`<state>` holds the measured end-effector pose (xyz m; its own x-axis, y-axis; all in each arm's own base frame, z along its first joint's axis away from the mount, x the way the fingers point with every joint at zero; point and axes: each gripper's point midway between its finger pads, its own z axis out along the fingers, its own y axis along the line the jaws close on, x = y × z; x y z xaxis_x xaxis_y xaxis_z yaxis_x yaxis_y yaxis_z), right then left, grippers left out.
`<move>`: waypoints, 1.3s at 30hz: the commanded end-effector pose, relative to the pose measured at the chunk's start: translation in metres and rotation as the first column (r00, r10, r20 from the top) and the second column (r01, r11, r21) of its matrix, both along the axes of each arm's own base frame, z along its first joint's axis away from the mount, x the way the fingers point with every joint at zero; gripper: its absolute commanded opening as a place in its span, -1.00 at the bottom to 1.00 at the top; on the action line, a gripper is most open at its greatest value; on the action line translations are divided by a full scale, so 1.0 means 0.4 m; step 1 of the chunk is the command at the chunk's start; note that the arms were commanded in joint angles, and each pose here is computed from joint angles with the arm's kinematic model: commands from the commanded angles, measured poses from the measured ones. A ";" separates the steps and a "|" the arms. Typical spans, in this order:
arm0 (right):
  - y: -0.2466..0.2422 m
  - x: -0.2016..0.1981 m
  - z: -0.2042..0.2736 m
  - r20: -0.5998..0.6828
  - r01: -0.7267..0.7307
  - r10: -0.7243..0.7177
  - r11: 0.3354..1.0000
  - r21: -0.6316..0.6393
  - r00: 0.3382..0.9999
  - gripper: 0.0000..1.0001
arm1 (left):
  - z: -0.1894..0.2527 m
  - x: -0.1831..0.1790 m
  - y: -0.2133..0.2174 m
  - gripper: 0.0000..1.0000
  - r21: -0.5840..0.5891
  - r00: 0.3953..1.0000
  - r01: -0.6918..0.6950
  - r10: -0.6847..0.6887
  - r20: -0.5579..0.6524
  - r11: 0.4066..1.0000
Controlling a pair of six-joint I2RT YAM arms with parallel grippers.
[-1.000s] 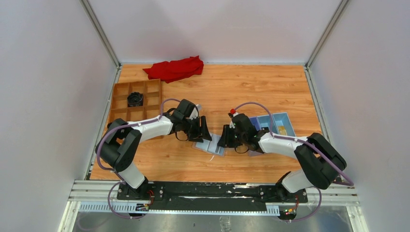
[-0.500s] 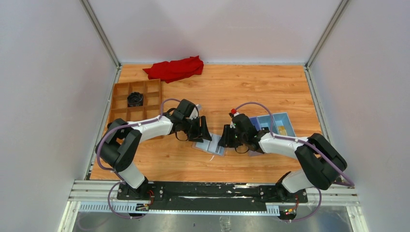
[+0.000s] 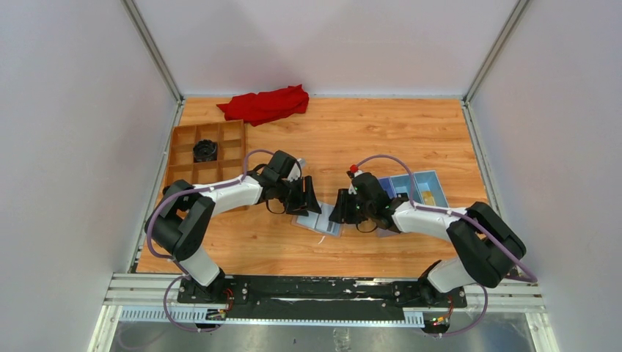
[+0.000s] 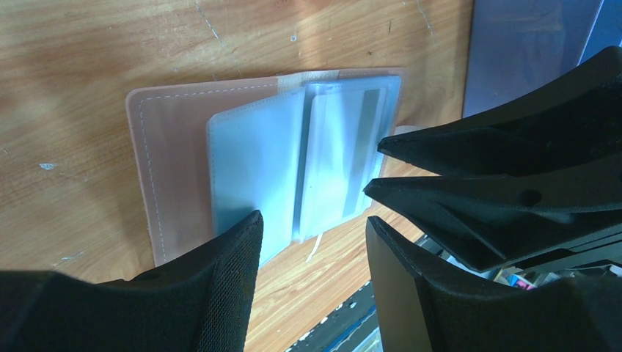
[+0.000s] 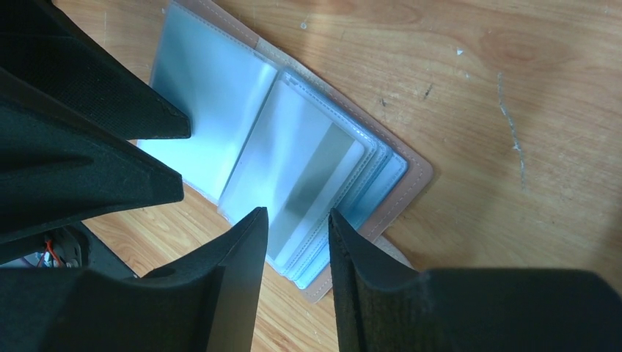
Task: Take the credit cards out of the card holder
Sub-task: Remove the credit card from the card holder.
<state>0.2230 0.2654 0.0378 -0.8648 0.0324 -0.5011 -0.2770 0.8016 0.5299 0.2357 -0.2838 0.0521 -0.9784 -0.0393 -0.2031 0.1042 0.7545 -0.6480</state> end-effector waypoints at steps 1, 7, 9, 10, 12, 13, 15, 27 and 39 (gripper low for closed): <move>-0.008 -0.026 -0.043 -0.037 -0.014 0.012 0.999 -0.038 0.999 -0.17 | 0.020 0.003 -0.001 0.14 -0.014 1.000 0.007 -0.007 0.018 1.000; 0.012 -0.022 -0.032 -0.033 -0.034 0.034 0.999 -0.019 0.999 -0.18 | 0.023 0.003 -0.001 0.15 -0.016 1.000 0.006 -0.006 0.020 1.000; 0.024 -0.021 -0.022 -0.029 -0.049 0.049 0.999 0.000 0.998 -0.19 | 0.023 0.003 0.000 0.14 -0.015 1.000 0.007 -0.006 0.021 1.000; 0.030 -0.020 -0.015 -0.025 -0.055 0.056 0.998 0.011 0.998 -0.20 | 0.023 0.002 0.000 0.14 -0.014 1.000 0.006 -0.006 0.021 1.000; 0.044 -0.020 0.001 -0.016 -0.072 0.072 0.997 0.034 0.997 -0.20 | 0.022 0.003 0.001 0.14 -0.013 1.000 0.006 -0.005 0.021 1.000; 0.052 -0.019 0.012 -0.007 -0.081 0.081 0.995 0.051 0.997 -0.20 | 0.023 0.002 0.001 0.15 -0.013 1.000 0.005 -0.005 0.020 1.000; 0.070 -0.017 0.046 0.026 -0.099 0.097 0.990 0.100 0.995 -0.20 | 0.023 0.001 0.001 0.14 -0.014 1.000 0.005 -0.005 0.019 1.000; 0.129 -0.021 0.173 0.182 -0.196 0.147 0.935 0.295 0.972 -0.18 | 0.037 0.003 0.000 0.14 -0.020 1.000 0.003 -0.002 0.028 1.000; 0.081 -0.020 0.096 0.092 -0.094 0.077 0.976 0.196 0.993 -0.18 | 0.141 0.028 0.026 0.15 -0.021 0.993 -0.010 0.012 0.118 1.000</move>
<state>0.2175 0.3125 0.0943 -0.8078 0.0650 -0.5859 -0.4530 0.5676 0.6875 0.2385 -0.2788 0.0833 -0.9657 -0.0518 -0.2543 0.1313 0.7475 -0.6512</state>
